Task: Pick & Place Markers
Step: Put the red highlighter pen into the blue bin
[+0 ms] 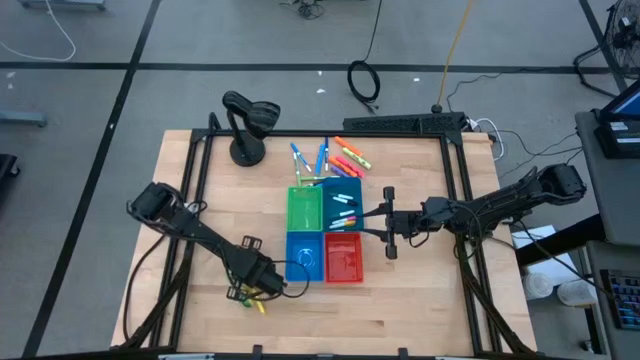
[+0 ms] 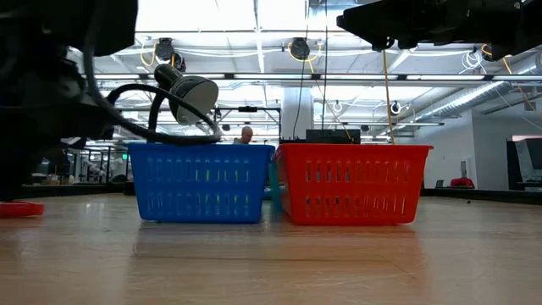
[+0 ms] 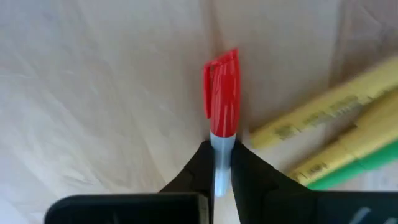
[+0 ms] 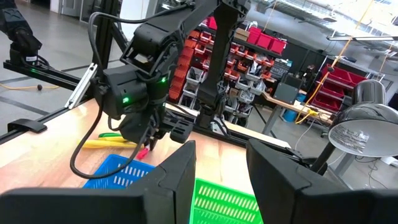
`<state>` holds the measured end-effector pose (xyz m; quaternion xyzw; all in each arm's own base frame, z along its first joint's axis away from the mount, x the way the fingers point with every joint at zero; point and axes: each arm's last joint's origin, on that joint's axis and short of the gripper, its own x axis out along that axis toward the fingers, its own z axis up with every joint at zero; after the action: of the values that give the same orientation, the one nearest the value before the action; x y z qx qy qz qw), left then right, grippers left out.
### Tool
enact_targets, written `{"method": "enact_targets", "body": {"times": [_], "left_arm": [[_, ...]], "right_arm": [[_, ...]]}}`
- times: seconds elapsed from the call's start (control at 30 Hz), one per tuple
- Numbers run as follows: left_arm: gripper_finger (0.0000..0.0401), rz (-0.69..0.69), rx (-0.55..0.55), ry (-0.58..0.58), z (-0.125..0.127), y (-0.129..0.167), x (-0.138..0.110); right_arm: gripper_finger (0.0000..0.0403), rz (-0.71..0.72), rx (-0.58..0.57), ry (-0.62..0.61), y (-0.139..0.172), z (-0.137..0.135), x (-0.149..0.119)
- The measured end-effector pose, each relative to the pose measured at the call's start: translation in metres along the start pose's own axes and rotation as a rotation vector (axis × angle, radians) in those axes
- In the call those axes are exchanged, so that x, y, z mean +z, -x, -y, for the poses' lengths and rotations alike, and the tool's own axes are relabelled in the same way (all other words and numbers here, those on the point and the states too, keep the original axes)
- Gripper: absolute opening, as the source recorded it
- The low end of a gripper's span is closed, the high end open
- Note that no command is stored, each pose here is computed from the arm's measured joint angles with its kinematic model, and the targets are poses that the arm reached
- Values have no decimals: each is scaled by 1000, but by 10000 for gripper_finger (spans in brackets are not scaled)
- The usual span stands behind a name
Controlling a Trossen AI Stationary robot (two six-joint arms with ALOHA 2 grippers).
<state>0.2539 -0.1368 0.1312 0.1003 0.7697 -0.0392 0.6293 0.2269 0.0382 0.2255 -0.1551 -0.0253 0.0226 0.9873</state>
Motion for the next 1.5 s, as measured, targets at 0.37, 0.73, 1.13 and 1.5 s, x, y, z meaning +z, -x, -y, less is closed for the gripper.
{"method": "enact_targets", "body": {"times": [0.37,0.73,1.13,1.5], "left_arm": [[33,78,109,73,-15,26,-15],[33,872,236,112,-37,137,-54],[33,1507,363,-270,-84,168,-33],[33,1796,393,-165,-137,105,-44]], "right_arm": [[130,0,0,0,0,0,0],[130,-7,-28,-15,0,1,0],[130,-33,-112,-19,-4,2,-5],[153,-42,-173,-16,-30,13,1]]}}
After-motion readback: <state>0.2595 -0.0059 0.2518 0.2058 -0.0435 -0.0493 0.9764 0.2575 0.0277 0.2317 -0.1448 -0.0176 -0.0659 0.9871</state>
